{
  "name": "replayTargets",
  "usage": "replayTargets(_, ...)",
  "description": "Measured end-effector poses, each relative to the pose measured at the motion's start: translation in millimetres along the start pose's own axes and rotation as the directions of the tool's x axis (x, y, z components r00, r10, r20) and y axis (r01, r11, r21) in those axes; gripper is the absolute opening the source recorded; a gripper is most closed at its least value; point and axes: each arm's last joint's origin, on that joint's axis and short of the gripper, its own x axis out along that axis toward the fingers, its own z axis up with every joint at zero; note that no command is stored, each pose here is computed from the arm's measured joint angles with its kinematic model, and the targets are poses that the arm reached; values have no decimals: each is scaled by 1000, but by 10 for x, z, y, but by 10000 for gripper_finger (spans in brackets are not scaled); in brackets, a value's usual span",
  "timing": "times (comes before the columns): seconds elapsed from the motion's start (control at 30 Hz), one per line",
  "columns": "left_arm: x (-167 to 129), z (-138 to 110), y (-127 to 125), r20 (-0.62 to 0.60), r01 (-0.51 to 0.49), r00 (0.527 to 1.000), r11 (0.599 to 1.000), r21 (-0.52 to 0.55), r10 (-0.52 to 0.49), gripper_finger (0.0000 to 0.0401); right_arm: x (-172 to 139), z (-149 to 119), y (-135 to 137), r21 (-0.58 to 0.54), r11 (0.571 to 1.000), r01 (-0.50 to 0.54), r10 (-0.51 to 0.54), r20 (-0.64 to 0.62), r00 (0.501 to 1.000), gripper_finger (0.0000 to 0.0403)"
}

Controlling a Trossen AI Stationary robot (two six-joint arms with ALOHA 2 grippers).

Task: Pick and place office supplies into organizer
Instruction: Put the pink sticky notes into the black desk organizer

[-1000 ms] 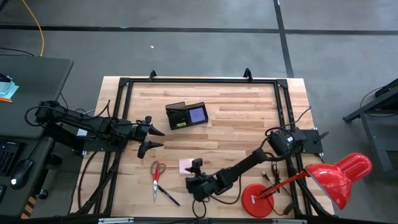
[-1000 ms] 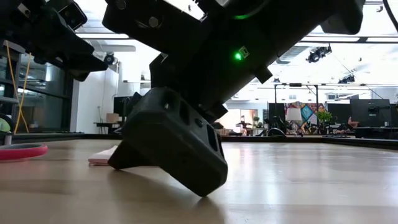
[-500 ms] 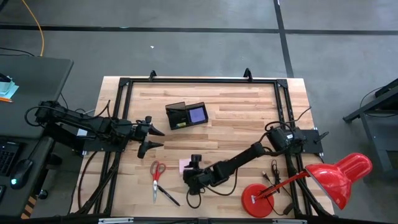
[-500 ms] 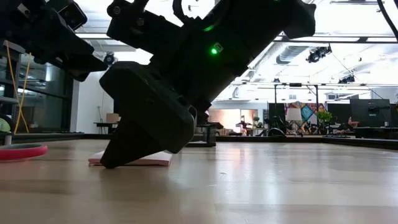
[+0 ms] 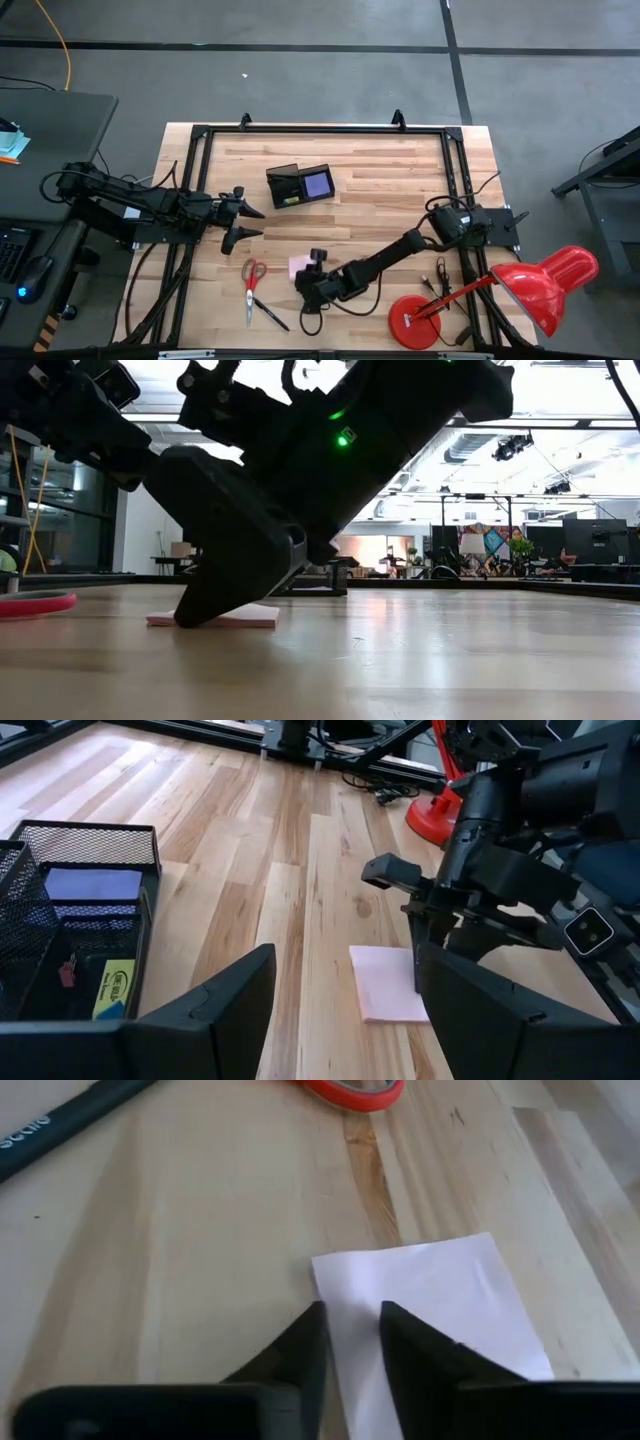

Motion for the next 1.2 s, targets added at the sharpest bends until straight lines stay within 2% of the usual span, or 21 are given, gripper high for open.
replayTargets(0.17,0,0,0,0,0,1000,1000,0,0,230,4,-6,-10,16,999,33,-33,12,999,11)
replayTargets(0.3,0,0,0,0,0,1000,1000,0,0,230,-10,12,50,35,997,71,-73,81,994,12)
replayTargets(0.43,0,2,0,2,0,1000,1000,0,0,230,-75,73,135,-9,994,105,-103,101,989,5)
replayTargets(0.67,0,2,-1,2,1,1000,1000,0,-1,230,-285,345,243,-56,979,194,-185,142,972,1)
replayTargets(0.87,0,2,-1,2,1,1000,1000,0,-1,230,-455,542,234,-98,954,282,-268,140,953,0)
replayTargets(1.2,0,2,-1,3,1,1000,1000,0,-1,230,-611,685,100,-147,894,423,-412,100,906,0)
